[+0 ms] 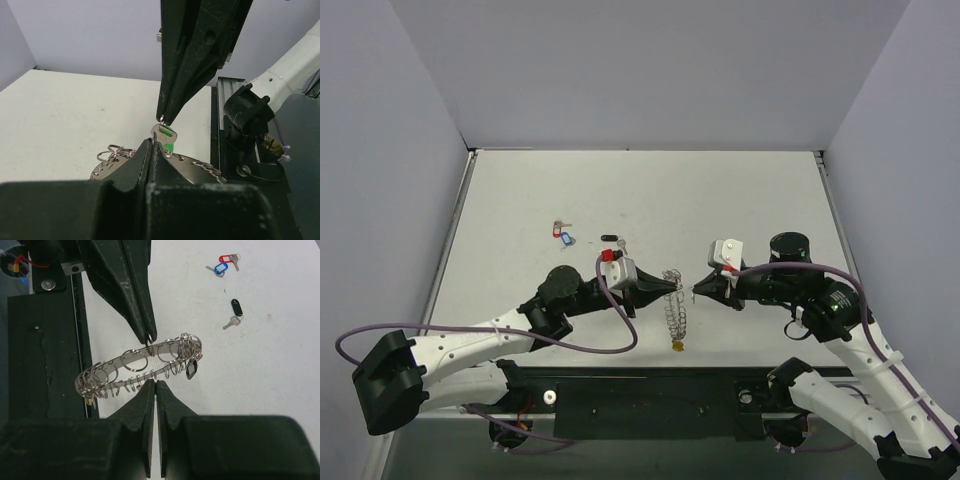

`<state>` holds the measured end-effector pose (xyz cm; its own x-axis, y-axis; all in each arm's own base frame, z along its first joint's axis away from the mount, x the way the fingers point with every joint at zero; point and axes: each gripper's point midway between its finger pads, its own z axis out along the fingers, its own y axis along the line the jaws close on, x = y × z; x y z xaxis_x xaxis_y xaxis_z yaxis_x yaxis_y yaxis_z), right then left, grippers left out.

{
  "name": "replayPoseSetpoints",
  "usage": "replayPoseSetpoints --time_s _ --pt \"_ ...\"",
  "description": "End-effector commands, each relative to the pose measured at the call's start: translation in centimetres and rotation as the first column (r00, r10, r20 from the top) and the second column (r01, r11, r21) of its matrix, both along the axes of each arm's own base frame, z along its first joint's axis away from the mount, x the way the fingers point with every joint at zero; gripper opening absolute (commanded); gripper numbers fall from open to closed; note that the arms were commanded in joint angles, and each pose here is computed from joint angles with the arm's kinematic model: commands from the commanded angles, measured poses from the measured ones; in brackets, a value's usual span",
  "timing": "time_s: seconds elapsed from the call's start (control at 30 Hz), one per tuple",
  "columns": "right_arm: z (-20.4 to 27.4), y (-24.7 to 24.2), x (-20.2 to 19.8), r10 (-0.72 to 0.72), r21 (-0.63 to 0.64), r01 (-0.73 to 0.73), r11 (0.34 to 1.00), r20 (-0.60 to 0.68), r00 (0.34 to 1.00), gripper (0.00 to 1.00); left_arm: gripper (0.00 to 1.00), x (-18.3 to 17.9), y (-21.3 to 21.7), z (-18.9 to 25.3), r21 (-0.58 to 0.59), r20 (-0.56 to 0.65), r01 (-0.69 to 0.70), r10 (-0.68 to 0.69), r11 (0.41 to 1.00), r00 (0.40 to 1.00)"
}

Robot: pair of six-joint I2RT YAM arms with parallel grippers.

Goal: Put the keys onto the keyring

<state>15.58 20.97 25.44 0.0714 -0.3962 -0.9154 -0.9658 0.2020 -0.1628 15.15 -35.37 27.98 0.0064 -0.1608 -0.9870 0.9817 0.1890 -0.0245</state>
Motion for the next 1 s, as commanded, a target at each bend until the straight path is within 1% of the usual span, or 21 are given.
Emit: replayPoseSetpoints --time_s 0.0,0.07,0.1,0.37,0.6,0.7,0.97 --pt "0.8 1.2 -0.2 0.012 0.084 -0.008 0.996 -0.047 0.999 0.00 0.00 -0.5 -0.6 4.2 -0.088 0.081 -0.009 0.016 0.996 0.997" --pt "1.1 1.5 -0.2 0.014 0.103 -0.009 0.995 -0.051 0.999 0.00 0.00 -0.3 -1.0 3.3 -0.047 0.091 -0.037 0.041 0.998 0.995" --pt "1.1 1.5 -0.2 0.012 0.104 -0.006 0.995 -0.059 0.998 0.00 0.00 -0.5 -1.1 3.1 -0.031 0.117 -0.039 0.042 0.999 0.992" --pt "0.4 1.1 -1.5 0.067 0.085 -0.061 0.994 -0.065 0.996 0.00 0.00 0.1 -0.6 2.8 -0.013 0.153 -0.093 0.093 0.996 0.984" --pt "-0.5 1.0 -1.8 0.122 0.072 -0.122 0.990 -0.004 0.992 0.00 0.00 -0.1 0.1 3.7 -0.082 0.177 -0.103 0.116 0.991 0.977" --pt "-0.4 1.0 -1.1 0.109 0.079 -0.110 0.991 0.022 0.994 0.00 0.00 -0.8 0.1 3.6 -0.089 0.194 -0.067 0.083 0.994 0.978" --pt "0.1 0.7 -0.3 0.079 0.089 -0.087 0.992 0.086 0.993 0.00 0.00 -1.5 0.3 3.9 -0.113 0.235 -0.043 0.069 0.993 0.969"
